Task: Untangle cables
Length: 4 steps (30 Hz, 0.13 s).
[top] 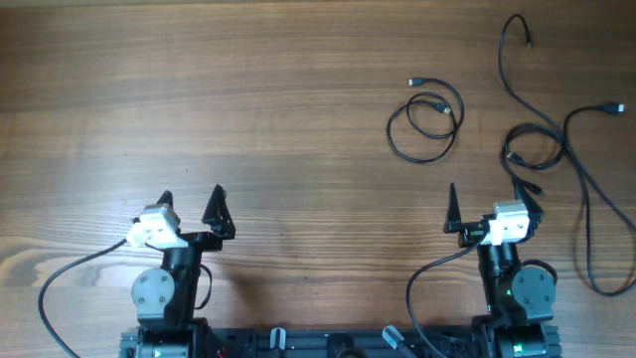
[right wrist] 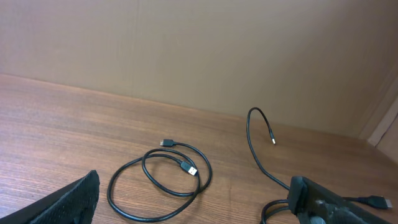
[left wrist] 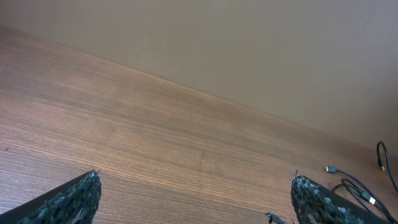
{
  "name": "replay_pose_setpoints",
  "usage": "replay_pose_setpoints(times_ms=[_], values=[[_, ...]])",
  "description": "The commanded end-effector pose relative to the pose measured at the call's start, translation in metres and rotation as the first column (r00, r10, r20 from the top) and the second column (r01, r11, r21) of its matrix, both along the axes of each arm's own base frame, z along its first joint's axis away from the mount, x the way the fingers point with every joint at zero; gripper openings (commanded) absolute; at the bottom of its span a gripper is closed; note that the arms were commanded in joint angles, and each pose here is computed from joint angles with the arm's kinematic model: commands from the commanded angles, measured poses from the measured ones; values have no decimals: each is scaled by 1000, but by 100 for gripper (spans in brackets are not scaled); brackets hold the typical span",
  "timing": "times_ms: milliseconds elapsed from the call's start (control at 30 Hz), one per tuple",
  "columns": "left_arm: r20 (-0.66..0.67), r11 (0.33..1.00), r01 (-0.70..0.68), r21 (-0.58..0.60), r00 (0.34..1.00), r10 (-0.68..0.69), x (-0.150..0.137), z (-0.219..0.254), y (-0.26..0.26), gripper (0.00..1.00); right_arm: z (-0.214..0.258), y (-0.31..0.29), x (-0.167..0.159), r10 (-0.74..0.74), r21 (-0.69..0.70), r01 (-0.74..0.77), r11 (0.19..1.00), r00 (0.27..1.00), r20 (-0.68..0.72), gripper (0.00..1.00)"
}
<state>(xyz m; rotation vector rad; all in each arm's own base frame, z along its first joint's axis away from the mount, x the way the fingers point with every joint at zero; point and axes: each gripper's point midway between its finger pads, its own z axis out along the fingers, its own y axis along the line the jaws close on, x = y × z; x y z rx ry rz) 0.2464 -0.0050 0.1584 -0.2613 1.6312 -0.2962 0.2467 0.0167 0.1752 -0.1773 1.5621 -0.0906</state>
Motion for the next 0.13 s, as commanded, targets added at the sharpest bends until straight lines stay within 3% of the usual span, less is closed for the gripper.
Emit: replay_pose_setpoints(times_ms=[0,100], values=[[-6,1000,-12,21,1000,12,0,-3,2,100,3,2,-1,13,-10,-13,1000,1000,13,100],[-6,1000,-11,21,1000,11,0,-3,2,100,3,2,-1,13,-11,-12,1000,1000,13,100]])
